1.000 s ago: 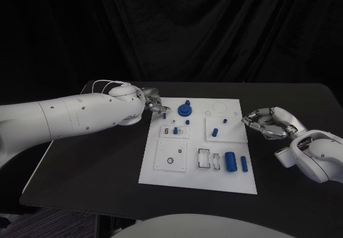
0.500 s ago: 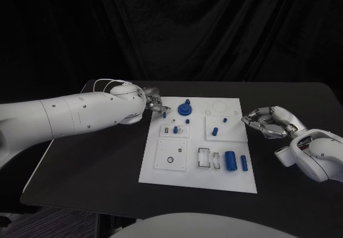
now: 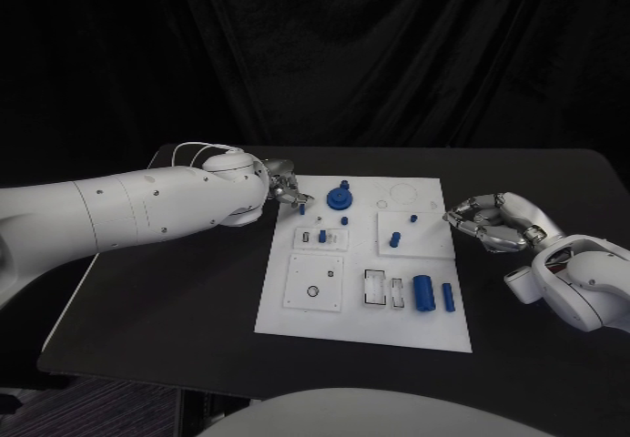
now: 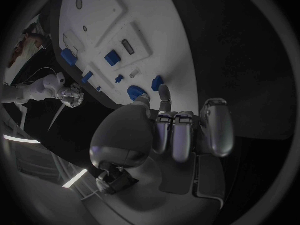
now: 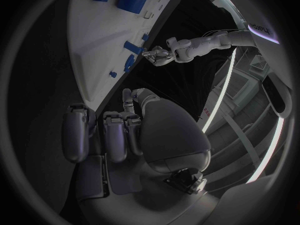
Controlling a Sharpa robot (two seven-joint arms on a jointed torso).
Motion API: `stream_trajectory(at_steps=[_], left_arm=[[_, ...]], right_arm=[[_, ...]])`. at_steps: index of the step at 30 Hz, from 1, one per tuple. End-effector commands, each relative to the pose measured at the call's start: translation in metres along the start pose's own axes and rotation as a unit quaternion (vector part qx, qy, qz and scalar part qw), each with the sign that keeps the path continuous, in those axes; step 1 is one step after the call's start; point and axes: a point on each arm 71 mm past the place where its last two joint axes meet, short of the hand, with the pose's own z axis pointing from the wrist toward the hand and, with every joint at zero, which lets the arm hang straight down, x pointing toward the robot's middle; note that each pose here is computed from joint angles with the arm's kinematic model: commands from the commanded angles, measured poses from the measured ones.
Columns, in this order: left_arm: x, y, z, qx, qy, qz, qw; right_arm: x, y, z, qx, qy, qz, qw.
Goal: Assemble the parts on the task board
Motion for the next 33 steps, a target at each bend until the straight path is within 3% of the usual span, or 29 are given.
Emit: stream_trajectory(at_steps=[1,33], left_arm=[[0.0014,-0.0009,0.0002,-0.001,0.01,0.003,1.0],[0.0048,-0.0016,0.0008,-0.014,0.027,-0.013,0.999]], right_arm=[[0.0007,0.0,-0.0001,-0.001,-0.001,0.0,1.0],[0.0015,0.0003,0.0007,-0.001,0.001,0.0,1.0]])
